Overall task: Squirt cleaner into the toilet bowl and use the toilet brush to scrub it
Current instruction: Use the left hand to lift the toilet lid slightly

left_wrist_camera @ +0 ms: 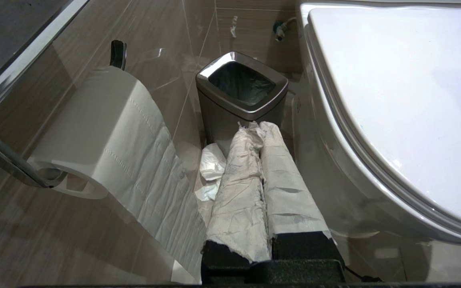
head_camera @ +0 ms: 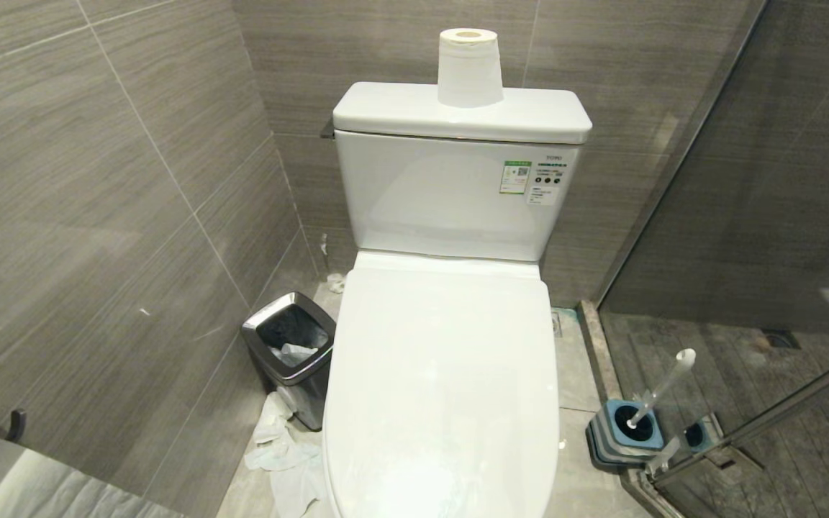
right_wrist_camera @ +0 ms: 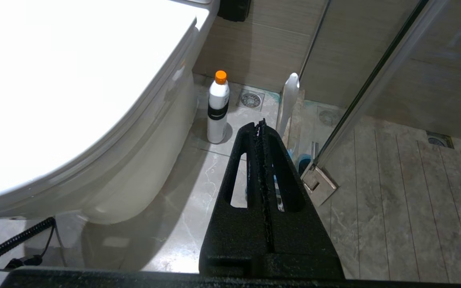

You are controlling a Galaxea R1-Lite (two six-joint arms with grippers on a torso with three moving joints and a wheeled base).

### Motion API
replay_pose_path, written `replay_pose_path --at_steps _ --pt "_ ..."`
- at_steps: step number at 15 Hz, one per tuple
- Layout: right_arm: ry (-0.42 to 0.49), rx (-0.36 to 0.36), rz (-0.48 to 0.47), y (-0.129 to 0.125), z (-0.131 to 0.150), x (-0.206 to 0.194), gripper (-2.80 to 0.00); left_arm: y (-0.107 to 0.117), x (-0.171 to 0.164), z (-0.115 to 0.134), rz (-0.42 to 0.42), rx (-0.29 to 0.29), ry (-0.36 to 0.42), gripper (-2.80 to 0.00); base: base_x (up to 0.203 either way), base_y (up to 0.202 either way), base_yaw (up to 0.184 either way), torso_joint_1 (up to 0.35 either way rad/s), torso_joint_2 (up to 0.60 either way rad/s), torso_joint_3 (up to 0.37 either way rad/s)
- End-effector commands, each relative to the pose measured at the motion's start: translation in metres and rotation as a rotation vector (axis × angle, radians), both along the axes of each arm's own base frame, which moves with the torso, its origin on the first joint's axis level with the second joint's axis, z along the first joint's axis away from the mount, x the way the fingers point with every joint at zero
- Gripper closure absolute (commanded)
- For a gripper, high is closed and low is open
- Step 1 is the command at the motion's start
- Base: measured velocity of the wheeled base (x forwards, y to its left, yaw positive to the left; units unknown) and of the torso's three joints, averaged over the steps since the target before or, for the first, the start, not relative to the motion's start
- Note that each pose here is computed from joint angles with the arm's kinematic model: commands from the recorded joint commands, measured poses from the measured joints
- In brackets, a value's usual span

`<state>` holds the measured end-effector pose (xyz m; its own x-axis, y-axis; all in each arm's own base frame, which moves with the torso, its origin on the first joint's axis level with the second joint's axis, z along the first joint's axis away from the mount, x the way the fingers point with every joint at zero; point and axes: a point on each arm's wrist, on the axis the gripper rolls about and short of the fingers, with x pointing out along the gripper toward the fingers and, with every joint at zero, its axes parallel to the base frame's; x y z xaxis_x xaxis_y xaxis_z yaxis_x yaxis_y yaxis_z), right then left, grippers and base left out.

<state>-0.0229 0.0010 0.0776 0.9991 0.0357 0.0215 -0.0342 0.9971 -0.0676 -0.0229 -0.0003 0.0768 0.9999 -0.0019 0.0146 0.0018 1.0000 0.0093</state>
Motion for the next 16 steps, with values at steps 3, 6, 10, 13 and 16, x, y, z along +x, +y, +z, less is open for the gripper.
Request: replay_pose_path --at_steps 3,6,10,13,16 --pt "0.011 -0.001 0.001 0.0000 -0.0033 0.0009 0.00 0.0000 0.0007 -0.0020 0.000 0.000 0.008 0.00 0.000 0.000 0.000 0.000 0.00 0.000" --pt "0.011 -0.001 0.001 0.0000 -0.0033 0.0009 0.00 0.0000 0.0007 -0.0021 0.000 0.002 0.008 0.00 0.000 0.000 0.000 0.000 0.00 0.000" --pt "0.011 -0.001 0.001 0.0000 -0.0034 0.0009 0.00 0.0000 0.0007 -0.0021 0.000 0.002 0.008 0.00 0.000 0.000 0.000 0.000 0.00 0.000" --pt "0.011 -0.001 0.001 0.0000 -0.0033 0.0009 0.00 0.0000 0.0007 -0.0021 0.000 0.000 0.008 0.00 0.000 0.000 0.000 0.000 0.00 0.000" --pt "0.011 -0.001 0.001 0.0000 -0.0033 0.0009 0.00 0.0000 0.0007 -0.0021 0.000 0.000 0.008 0.00 0.000 0.000 0.000 0.000 0.00 0.000"
